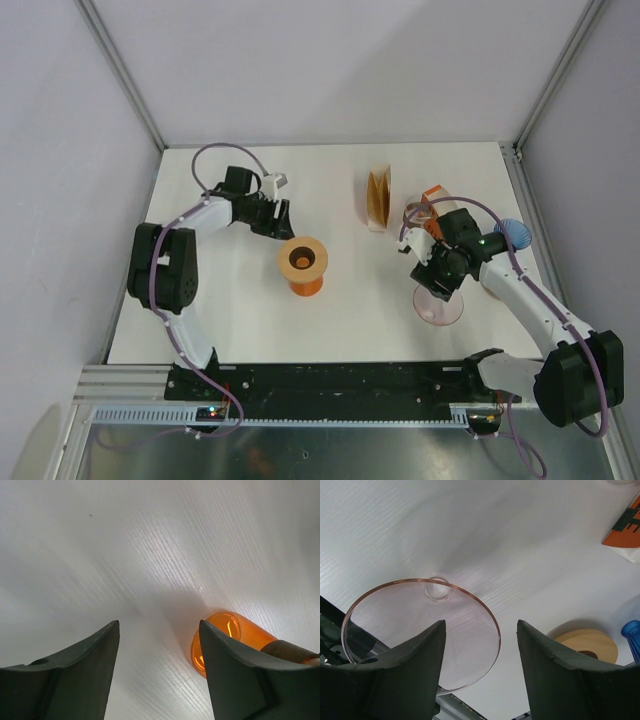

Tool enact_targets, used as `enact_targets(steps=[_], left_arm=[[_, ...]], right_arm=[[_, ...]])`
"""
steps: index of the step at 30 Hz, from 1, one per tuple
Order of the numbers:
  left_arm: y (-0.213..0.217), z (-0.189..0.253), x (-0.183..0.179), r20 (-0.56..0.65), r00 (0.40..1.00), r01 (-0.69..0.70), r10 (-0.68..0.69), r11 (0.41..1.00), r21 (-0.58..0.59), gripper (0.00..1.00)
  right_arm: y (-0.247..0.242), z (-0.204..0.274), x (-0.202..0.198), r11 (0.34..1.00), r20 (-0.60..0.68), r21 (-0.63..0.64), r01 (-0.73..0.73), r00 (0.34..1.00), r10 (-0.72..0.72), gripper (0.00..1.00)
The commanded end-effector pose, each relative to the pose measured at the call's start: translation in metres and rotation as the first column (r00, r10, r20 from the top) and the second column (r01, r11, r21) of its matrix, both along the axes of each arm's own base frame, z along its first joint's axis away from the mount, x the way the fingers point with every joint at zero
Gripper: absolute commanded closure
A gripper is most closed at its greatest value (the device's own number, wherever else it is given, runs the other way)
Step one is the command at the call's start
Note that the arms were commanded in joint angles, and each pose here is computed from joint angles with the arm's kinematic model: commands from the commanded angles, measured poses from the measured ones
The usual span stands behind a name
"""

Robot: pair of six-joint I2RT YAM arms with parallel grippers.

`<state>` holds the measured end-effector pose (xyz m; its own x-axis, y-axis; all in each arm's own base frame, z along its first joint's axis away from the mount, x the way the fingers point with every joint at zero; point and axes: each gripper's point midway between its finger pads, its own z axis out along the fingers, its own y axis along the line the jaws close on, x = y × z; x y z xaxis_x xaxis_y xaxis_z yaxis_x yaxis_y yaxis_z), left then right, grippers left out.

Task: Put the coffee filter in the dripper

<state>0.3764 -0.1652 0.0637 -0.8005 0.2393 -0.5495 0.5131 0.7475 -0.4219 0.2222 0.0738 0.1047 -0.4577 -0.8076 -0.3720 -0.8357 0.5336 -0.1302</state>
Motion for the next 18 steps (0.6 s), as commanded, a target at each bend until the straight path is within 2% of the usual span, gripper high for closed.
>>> enact_targets(steps=[1, 7, 18], left_arm=[[0.013, 0.022, 0.024, 0.088, 0.996, -0.03, 0.029, 1.0, 0.008, 0.31], [0.028, 0.036, 0.03, 0.129, 0.99, -0.064, 0.062, 0.998, 0.006, 0.3], [0.045, 0.06, 0.031, 0.164, 0.98, -0.11, 0.114, 0.993, -0.031, 0.3]], right_arm=[[-0.001, -0.003, 0.003, 1.0, 0.002, -0.008, -0.011, 1.0, 0.011, 0.41], [-0.001, -0.009, 0.003, 1.0, -0.023, -0.016, -0.015, 1.0, 0.015, 0.6], [0.007, -0.016, -0.001, 0.999, -0.06, -0.008, -0.041, 0.997, 0.04, 0.77]])
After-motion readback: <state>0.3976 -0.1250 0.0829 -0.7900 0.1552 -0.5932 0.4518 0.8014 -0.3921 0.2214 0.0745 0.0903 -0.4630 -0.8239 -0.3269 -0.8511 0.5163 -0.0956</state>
